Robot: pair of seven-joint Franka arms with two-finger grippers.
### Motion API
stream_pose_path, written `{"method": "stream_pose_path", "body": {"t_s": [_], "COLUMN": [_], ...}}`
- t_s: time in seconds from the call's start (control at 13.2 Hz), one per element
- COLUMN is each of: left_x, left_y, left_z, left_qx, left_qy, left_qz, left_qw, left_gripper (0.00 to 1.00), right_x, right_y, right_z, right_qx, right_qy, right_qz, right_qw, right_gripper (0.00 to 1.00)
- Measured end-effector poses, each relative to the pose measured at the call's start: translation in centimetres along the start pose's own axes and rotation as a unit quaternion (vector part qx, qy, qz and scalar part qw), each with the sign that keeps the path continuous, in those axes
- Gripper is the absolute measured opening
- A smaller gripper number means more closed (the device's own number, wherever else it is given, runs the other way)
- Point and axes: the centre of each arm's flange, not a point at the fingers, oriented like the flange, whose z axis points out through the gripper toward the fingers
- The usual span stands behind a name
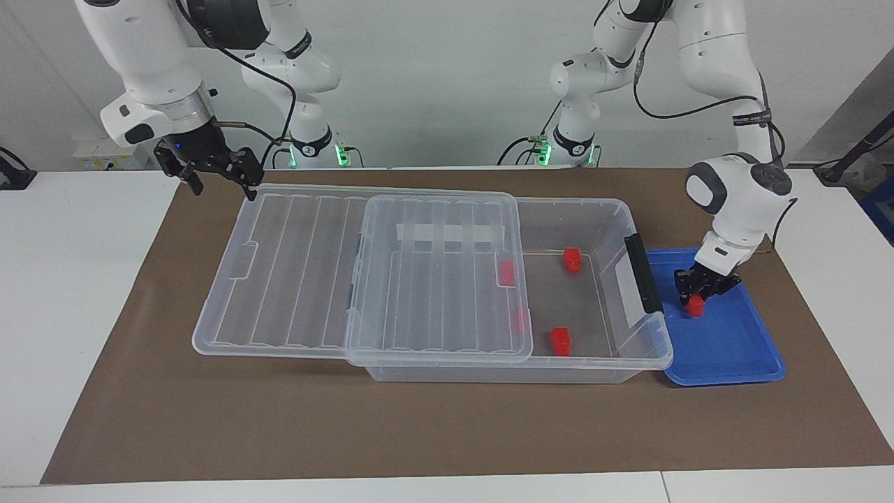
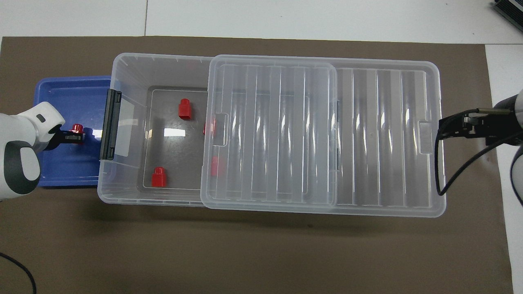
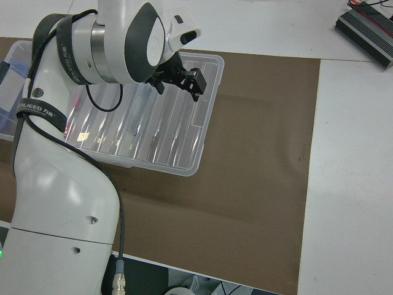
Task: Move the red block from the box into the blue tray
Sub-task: 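Set the red block down in the tray and open the left gripper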
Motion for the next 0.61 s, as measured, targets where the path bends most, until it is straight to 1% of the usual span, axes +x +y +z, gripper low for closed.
{"method": "stream_pose_path", "body": {"t_s": [0.23,0.45,0.53,0.61], "left_x": [-0.35,-0.34,-0.37,-0.42], "left_y": [0.10,0.10,0.10,0.11], "left_z": [0.68,0.67,0.75,0.92], "left_qx": [0.003,0.003,0.003,0.002], "left_qy": [0.010,0.010,0.010,0.008], "left_qz": [0.000,0.000,0.000,0.000], "left_qw": [1.000,1.000,1.000,1.000], "left_gripper": [0.34,0.34,0.40,0.49], "right_x": [0.00,0.00,0.00,0.00], "right_y": [0.00,0.00,0.00,0.00], "right_z": [0.00,0.00,0.00,0.00], "right_qx": [0.000,0.000,0.000,0.000], "right_qy": [0.000,0.000,0.000,0.000], "right_qz": [0.000,0.000,0.000,0.000], "right_qw": [1.000,1.000,1.000,1.000], "right_gripper": [1.00,1.00,1.00,1.00]}}
